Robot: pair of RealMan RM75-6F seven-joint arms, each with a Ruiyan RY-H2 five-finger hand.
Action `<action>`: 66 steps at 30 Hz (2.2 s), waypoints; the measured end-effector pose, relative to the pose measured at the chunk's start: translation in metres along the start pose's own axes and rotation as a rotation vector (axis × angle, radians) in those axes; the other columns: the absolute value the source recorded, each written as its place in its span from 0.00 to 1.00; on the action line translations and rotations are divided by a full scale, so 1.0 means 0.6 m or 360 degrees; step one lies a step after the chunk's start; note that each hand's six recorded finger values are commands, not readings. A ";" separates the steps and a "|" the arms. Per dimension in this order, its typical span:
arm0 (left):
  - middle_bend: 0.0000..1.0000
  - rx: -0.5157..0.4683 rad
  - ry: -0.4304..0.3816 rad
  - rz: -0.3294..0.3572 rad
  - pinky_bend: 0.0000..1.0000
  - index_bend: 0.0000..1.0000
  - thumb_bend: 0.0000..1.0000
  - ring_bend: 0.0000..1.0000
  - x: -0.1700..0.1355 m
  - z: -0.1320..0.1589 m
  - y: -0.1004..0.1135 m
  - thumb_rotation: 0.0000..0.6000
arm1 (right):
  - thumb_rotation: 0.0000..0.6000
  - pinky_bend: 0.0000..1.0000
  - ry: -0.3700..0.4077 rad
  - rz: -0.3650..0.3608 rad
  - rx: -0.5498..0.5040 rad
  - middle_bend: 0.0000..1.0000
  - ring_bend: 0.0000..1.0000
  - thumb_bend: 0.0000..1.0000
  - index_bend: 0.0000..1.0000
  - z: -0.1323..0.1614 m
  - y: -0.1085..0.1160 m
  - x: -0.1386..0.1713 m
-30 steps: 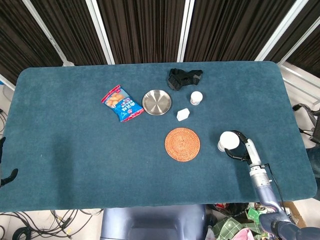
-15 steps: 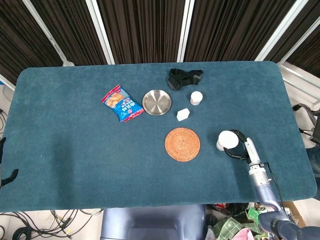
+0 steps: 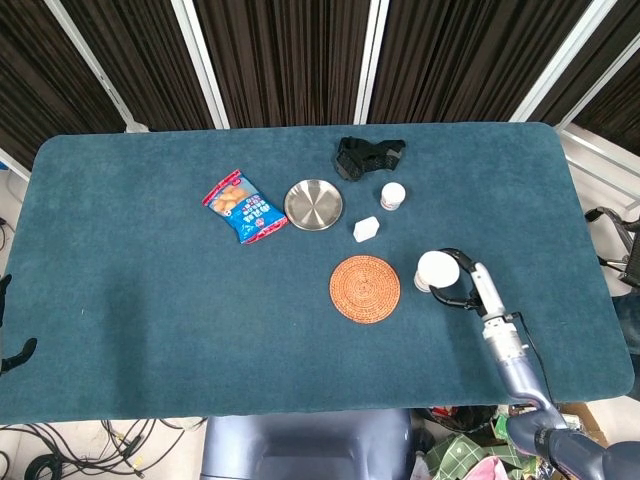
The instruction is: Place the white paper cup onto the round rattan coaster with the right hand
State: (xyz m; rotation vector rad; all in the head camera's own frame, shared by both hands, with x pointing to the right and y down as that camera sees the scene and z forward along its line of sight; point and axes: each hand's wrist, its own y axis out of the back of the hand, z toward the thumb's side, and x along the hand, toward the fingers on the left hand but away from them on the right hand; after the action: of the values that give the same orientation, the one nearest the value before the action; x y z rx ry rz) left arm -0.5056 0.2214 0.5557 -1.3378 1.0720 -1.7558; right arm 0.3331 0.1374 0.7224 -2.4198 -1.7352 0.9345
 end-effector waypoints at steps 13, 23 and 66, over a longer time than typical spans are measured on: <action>0.04 -0.0022 -0.0001 -0.0009 0.00 0.03 0.24 0.00 0.003 -0.001 0.001 1.00 | 1.00 0.18 0.0015 0.0176 -0.0040 0.33 0.33 0.23 0.34 0.079 -0.104 -0.059; 0.04 -0.0029 0.0003 -0.0014 0.00 0.03 0.24 0.00 0.004 -0.002 0.002 1.00 | 1.00 0.18 0.0009 0.0284 -0.0042 0.33 0.33 0.23 0.33 0.104 -0.182 -0.069; 0.04 0.0001 0.0017 -0.0003 0.00 0.01 0.24 0.00 0.004 -0.003 0.002 1.00 | 1.00 0.11 0.0021 0.0350 0.0080 0.00 0.00 0.10 0.09 0.065 -0.183 -0.052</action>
State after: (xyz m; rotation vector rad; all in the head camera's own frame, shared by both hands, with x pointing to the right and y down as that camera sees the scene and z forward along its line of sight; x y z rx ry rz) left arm -0.5077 0.2192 0.5554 -1.3310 1.0762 -1.7663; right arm 0.2145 0.1398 0.7428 -2.6165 -1.4438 0.9658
